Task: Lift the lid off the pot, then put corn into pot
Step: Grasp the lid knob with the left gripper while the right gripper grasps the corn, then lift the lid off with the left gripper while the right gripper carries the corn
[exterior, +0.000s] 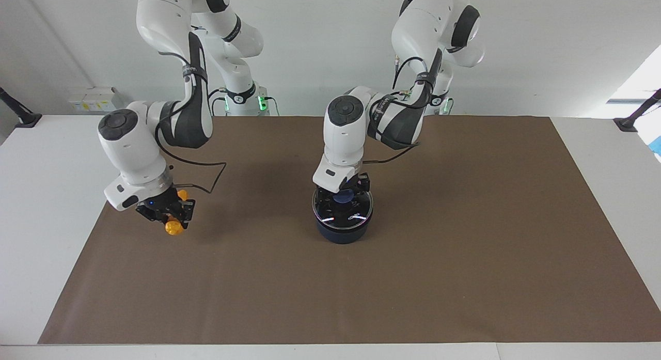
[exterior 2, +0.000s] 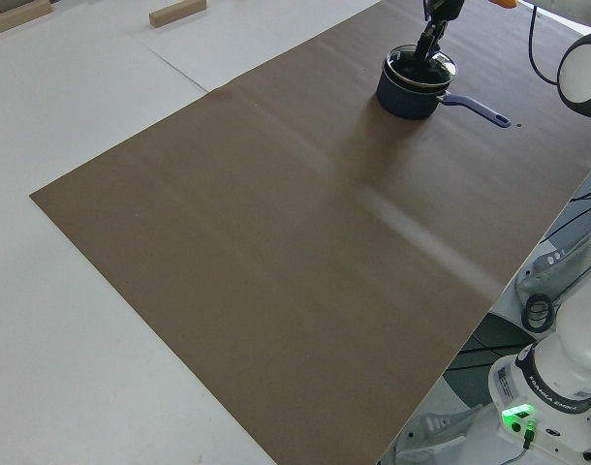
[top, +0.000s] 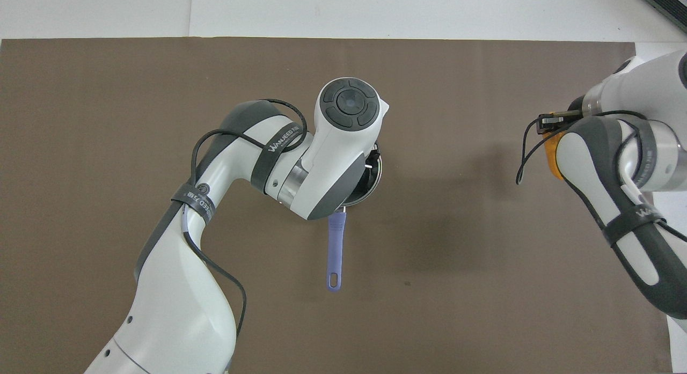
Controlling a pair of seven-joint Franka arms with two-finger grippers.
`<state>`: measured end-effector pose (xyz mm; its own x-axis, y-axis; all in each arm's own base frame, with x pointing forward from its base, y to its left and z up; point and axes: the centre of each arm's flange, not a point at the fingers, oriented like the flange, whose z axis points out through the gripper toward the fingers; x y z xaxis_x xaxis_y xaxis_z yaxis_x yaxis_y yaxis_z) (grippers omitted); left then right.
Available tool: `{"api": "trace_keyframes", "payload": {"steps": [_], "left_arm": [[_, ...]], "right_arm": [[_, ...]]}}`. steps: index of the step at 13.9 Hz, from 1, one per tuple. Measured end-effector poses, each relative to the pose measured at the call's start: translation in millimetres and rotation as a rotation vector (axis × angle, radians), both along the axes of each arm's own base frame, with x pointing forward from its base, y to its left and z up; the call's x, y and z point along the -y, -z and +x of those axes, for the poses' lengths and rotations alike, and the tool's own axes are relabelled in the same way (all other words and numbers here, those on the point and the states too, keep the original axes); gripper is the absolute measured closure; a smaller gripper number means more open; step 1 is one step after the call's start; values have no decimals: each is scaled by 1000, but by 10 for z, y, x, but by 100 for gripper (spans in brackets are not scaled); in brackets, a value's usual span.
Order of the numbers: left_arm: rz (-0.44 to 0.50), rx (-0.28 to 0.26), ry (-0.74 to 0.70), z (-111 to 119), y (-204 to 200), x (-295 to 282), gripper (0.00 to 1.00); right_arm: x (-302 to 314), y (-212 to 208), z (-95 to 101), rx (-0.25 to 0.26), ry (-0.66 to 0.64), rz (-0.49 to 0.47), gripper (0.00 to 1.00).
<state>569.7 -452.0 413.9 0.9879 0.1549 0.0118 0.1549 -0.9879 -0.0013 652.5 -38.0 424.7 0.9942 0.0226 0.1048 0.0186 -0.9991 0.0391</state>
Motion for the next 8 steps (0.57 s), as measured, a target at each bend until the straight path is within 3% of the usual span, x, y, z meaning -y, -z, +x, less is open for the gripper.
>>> {"api": "trace_keyframes", "payload": {"steps": [5,8], "left_arm": [[10,24,-21,13,-420,-213,56],[27,42,12,129,-616,-485,56]], "right_arm": [[-329,-728,-289,0,-47,1,58],[-635,-834,-351,-1,-72,4,58]]}}
